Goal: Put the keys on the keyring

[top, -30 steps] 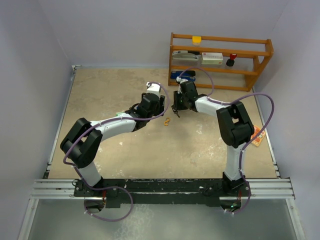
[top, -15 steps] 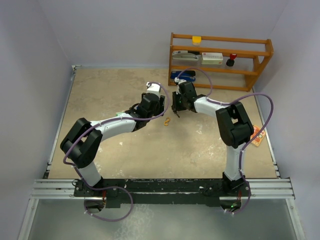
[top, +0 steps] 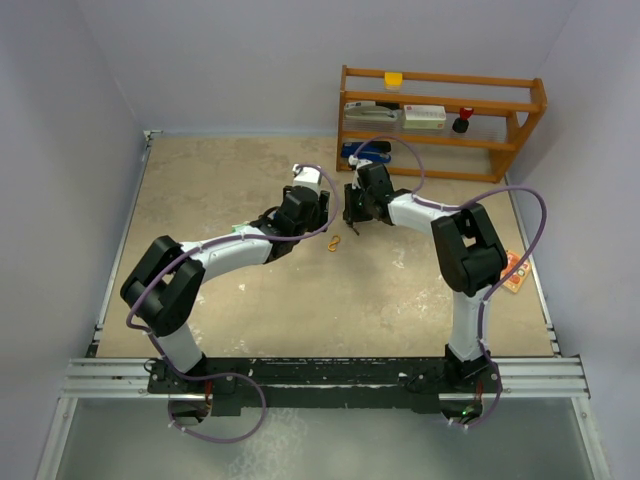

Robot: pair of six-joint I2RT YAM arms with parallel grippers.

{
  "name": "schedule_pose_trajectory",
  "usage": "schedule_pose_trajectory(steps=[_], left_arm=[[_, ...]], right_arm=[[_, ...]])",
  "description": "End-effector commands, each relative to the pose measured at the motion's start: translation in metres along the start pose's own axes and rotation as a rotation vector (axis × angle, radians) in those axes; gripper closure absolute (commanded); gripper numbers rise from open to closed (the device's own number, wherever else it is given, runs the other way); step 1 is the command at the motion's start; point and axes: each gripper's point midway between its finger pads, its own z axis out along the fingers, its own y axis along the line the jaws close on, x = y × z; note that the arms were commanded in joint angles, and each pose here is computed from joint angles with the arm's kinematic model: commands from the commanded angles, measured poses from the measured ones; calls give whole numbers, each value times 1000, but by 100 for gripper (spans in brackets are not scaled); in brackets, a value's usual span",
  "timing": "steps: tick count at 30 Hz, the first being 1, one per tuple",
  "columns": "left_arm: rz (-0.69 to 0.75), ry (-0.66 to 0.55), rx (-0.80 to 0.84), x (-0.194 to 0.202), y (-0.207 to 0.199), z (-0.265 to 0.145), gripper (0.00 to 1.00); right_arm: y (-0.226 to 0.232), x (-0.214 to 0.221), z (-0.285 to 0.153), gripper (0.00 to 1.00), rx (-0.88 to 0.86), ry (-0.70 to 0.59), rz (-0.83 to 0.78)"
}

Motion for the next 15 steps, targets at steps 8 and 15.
schedule_pose_trajectory(steps=[8,15], left_arm=[[-14,-52,-3,-21,0,-4,42],[-15,-52,-3,-21,0,-3,42]], right_arm=[[3,-4,2,72,-8,-8,-23],[2,-1,4,73,-6,-1,-25]])
